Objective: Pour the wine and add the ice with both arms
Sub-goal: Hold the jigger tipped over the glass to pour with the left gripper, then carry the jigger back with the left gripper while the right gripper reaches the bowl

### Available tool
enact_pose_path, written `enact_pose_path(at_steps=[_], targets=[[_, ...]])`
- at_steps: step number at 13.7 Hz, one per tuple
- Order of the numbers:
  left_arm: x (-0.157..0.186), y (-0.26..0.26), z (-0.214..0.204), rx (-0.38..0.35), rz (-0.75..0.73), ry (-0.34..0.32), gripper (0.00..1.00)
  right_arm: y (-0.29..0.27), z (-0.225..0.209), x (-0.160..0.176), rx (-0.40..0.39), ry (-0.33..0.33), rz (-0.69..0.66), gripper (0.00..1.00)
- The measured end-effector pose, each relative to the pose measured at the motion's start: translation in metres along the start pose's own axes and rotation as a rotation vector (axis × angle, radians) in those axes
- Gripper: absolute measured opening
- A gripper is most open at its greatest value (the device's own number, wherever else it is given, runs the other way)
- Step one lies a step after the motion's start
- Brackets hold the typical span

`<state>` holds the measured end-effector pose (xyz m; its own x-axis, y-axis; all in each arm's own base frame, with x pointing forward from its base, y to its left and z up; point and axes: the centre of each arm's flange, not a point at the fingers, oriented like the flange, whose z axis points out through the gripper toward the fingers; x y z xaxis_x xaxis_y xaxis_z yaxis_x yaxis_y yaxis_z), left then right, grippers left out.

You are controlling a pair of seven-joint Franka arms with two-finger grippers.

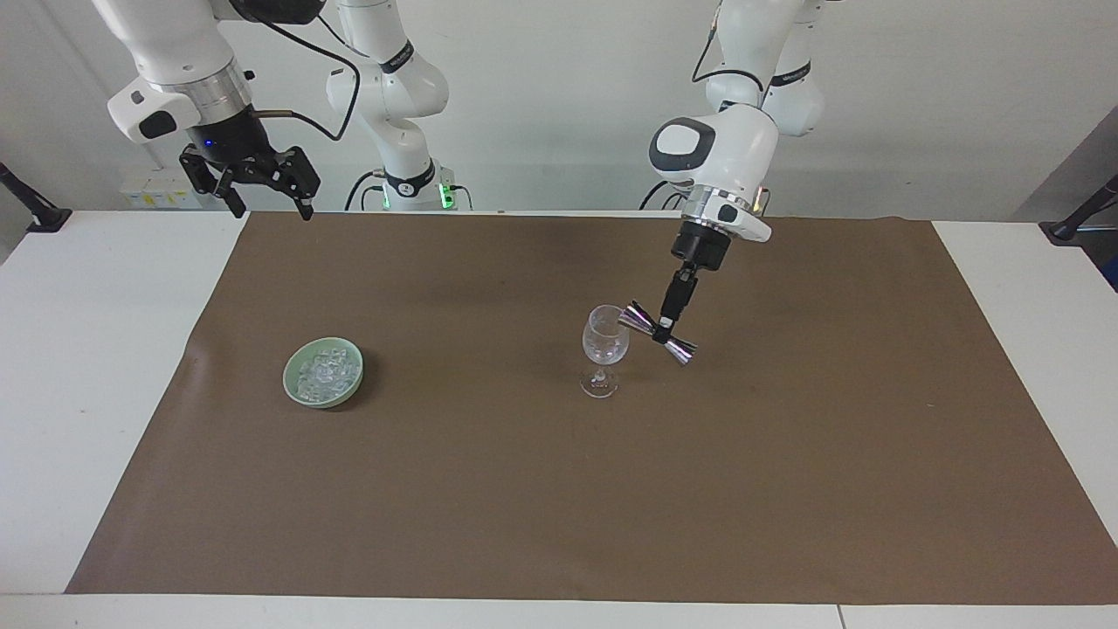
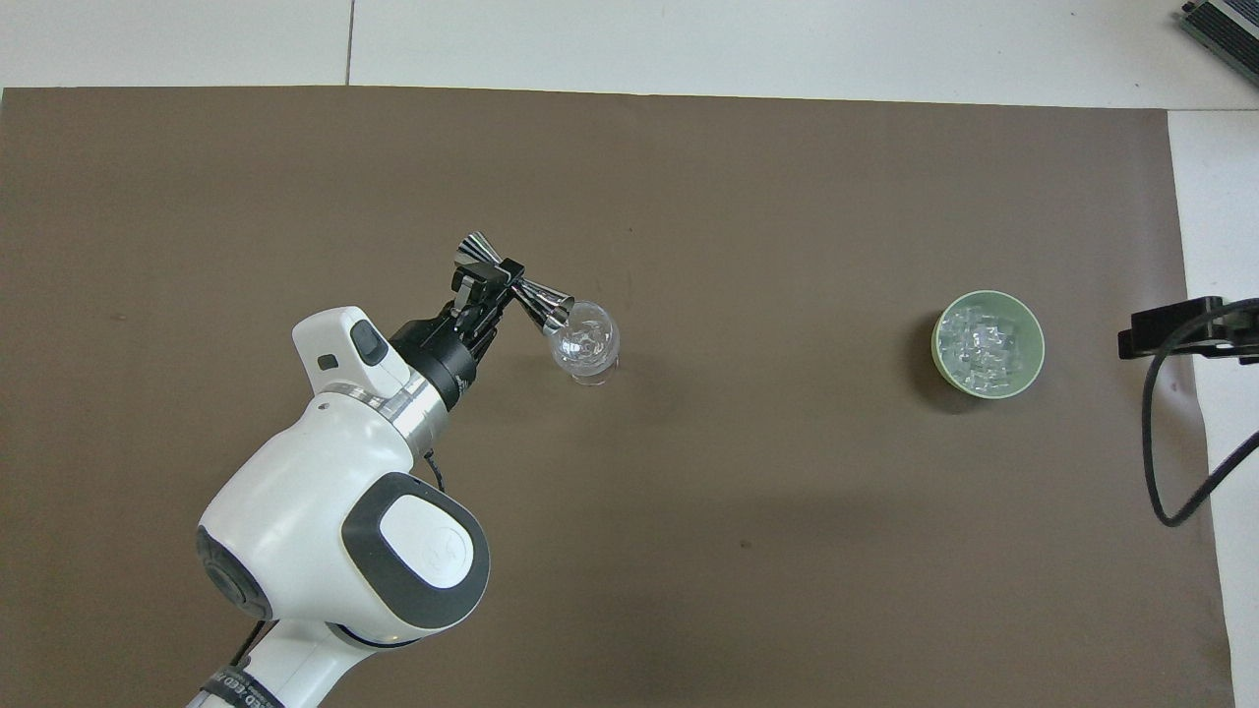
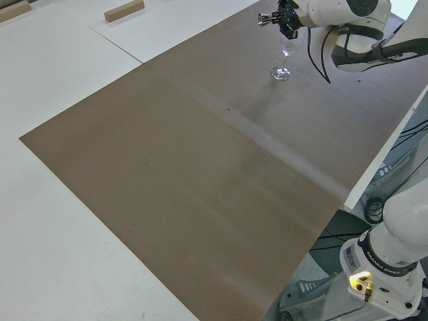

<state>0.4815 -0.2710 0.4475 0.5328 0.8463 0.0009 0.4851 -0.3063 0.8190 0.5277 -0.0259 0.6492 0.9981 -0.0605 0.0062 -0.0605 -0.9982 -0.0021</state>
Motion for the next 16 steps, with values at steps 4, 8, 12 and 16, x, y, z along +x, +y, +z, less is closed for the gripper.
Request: enact_pose_path(at_steps=[4,8,12,16], targets=[[-0.006,0.001,-0.001,-0.005,0.100,-0.001,0.22,0.000,0.000,0.000,0.000,0.000,0.000,1.00],[-0.014,0.002,-0.002,-0.012,0.177,-0.004,0.22,0.000,0.000,0.000,0.000,0.000,0.000,1.00],[-0.025,0.006,-0.006,-0.032,0.236,0.019,0.22,0.000,0.000,0.000,0.000,0.000,0.000,1.00],[-0.027,0.006,-0.007,-0.035,0.270,0.024,0.22,0.000,0.000,0.000,0.000,0.000,0.000,1.00]])
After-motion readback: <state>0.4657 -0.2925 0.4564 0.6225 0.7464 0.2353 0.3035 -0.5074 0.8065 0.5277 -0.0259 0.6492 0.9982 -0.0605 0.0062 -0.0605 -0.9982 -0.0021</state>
